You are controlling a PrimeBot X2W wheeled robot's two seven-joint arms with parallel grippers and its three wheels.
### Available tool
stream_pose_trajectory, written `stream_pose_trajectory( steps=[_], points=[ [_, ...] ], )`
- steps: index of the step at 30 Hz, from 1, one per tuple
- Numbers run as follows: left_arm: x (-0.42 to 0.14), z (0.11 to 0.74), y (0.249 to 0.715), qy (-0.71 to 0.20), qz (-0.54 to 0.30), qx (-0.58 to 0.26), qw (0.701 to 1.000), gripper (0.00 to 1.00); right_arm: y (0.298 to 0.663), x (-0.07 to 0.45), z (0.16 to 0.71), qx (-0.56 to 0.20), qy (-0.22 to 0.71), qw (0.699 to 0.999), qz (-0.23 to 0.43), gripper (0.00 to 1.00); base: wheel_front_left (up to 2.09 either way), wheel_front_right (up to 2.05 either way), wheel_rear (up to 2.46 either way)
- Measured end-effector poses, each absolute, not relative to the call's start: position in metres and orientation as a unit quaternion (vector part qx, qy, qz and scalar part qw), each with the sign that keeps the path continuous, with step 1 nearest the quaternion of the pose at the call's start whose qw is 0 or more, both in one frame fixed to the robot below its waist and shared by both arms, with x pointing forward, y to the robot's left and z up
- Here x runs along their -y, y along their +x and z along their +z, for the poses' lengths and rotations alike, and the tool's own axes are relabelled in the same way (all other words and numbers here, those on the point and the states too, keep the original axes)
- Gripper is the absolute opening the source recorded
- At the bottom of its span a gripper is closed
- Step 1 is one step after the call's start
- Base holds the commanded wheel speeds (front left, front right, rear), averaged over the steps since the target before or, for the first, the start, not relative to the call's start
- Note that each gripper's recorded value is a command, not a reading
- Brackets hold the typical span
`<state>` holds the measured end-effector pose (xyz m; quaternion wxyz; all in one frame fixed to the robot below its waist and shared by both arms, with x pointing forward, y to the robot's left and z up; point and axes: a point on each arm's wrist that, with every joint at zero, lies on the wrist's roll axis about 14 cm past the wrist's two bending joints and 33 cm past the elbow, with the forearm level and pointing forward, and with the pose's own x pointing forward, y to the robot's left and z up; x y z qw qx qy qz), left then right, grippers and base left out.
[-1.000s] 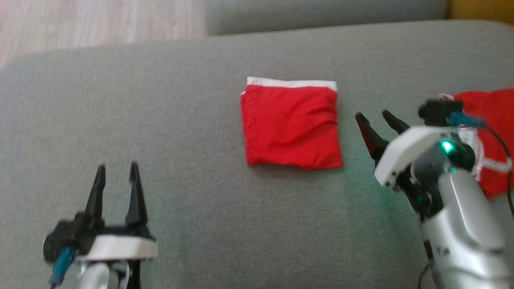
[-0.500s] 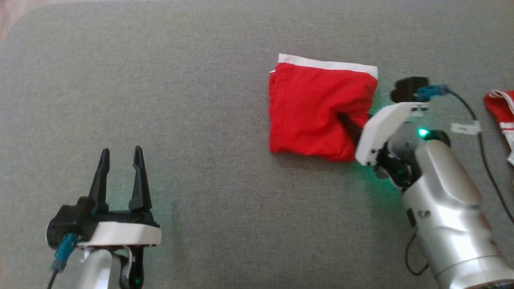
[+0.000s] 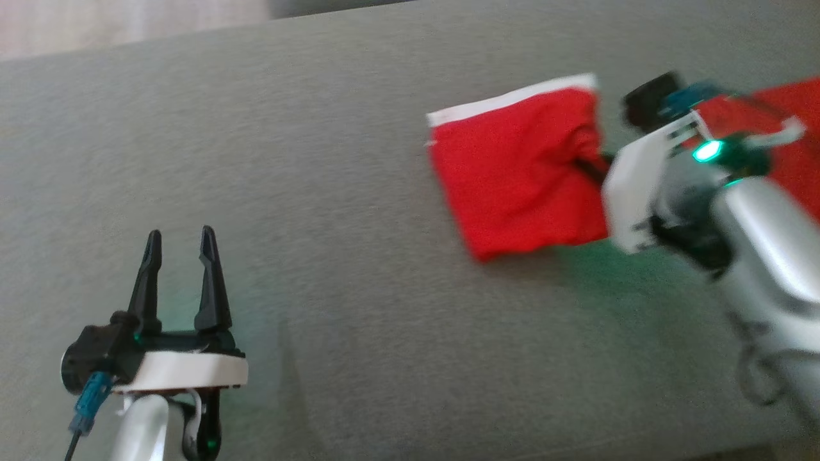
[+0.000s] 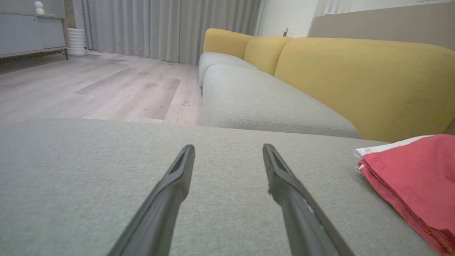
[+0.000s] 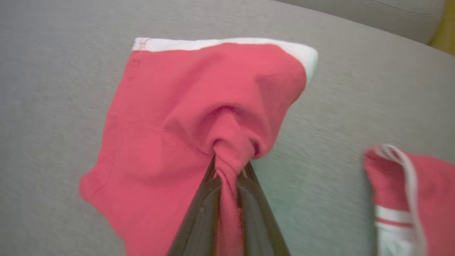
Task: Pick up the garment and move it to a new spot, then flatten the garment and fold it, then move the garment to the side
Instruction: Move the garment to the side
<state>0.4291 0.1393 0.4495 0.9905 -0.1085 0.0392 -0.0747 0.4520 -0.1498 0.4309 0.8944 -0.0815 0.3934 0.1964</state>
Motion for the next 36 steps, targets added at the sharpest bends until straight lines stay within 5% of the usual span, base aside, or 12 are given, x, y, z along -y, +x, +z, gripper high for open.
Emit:
stream_pose_trajectory(
  steps=[9, 21, 22, 23, 31, 36],
  points=[
    [-0.086, 0.436, 0.459, -0.118, -0.148, -0.049, 0.981, 1.00, 0.434, 0.310, 0.443, -0.434, -0.193, 0.878, 0.057, 0.00, 0.00, 0.00, 0.00],
    [-0.087, 0.403, 0.477, -0.106, -0.159, -0.078, 0.978, 1.00, 0.437, 0.413, 0.437, -0.458, -0.212, 0.860, -0.075, 0.03, 0.00, 0.00, 0.00],
    [-0.088, 0.402, 0.477, -0.104, -0.159, -0.079, 0.979, 1.00, 0.438, 0.414, 0.435, -0.455, -0.204, 0.863, -0.081, 0.35, 0.00, 0.00, 0.00],
    [-0.088, 0.402, 0.477, -0.103, -0.159, -0.079, 0.979, 1.00, 0.439, 0.414, 0.432, -0.453, -0.200, 0.865, -0.084, 1.00, 0.00, 0.00, 0.00],
    [-0.088, 0.418, 0.468, -0.096, -0.162, -0.069, 0.980, 1.00, 0.427, 0.408, 0.427, -0.414, -0.137, 0.893, -0.110, 1.00, 0.00, 0.00, 0.00],
    [-0.095, 0.435, 0.448, -0.115, -0.145, -0.062, 0.981, 1.00, 0.437, 0.345, 0.453, -0.283, -0.086, 0.954, -0.052, 1.00, 0.00, 0.00, 0.00]
  ],
)
